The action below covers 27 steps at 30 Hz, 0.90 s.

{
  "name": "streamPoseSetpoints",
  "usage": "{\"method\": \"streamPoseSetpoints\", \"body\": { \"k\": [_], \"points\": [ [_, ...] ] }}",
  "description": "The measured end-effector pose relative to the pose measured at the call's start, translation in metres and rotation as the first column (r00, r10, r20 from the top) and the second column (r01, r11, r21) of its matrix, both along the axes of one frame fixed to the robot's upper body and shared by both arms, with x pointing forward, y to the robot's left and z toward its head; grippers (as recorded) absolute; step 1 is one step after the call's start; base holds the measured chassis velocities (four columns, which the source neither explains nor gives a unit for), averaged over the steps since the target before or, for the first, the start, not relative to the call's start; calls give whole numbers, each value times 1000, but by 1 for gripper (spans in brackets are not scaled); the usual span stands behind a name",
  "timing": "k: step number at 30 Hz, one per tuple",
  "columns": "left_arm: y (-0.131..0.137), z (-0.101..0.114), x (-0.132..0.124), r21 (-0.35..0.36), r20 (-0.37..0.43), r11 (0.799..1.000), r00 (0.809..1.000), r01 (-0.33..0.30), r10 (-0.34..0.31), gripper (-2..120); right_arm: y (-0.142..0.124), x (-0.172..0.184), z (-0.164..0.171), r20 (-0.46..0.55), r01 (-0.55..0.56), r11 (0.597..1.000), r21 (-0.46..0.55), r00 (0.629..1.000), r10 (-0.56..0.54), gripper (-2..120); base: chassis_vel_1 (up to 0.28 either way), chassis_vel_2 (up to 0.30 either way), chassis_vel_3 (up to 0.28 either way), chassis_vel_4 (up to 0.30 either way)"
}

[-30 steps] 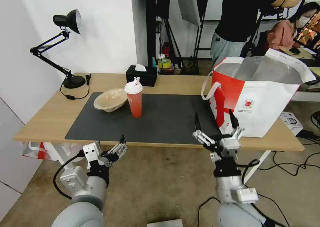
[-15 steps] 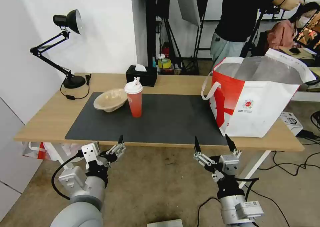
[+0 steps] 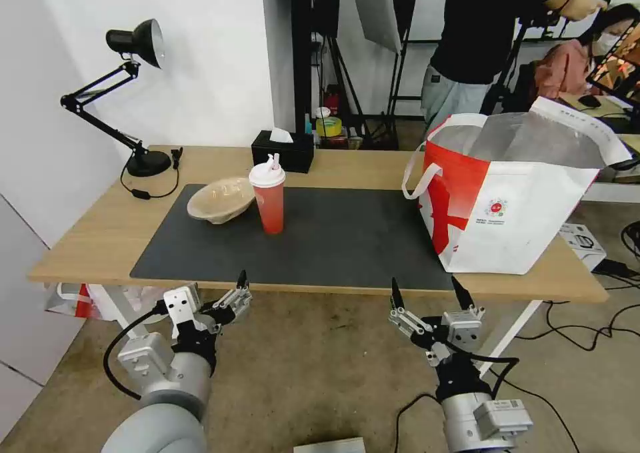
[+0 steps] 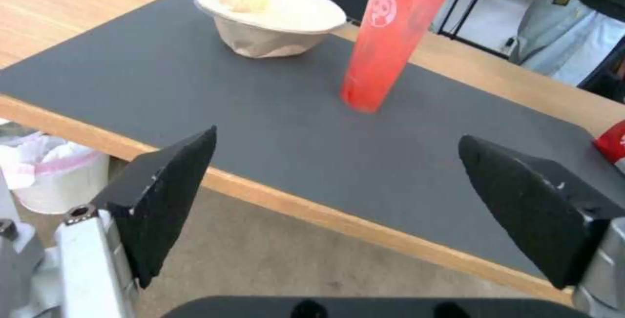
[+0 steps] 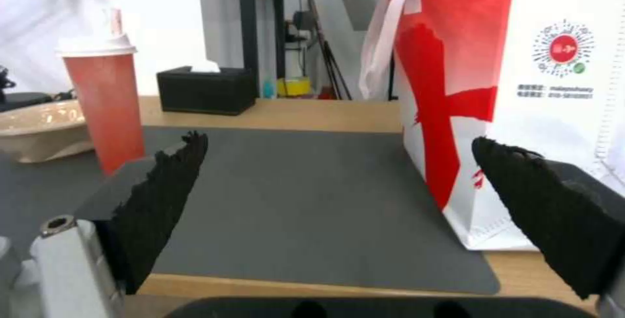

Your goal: Pick up the trash from the table and place it into the takeout bag.

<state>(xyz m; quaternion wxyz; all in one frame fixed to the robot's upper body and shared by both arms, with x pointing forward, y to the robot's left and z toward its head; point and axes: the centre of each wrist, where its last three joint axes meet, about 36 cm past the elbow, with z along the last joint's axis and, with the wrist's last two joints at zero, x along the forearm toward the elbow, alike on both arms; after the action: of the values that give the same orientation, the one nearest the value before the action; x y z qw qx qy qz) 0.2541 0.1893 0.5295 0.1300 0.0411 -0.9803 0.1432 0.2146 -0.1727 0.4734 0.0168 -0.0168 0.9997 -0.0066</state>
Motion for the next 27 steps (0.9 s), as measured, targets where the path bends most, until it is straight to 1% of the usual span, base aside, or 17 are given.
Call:
{"method": "streamPoseSetpoints", "body": {
  "k": [27],
  "points": [
    [-1,-2,-2,-1,-12,1000,1000,-2,2,100,3,-16,-4,-87,42,999,-30,995,-44,100,0,0,0,0]
  ]
}}
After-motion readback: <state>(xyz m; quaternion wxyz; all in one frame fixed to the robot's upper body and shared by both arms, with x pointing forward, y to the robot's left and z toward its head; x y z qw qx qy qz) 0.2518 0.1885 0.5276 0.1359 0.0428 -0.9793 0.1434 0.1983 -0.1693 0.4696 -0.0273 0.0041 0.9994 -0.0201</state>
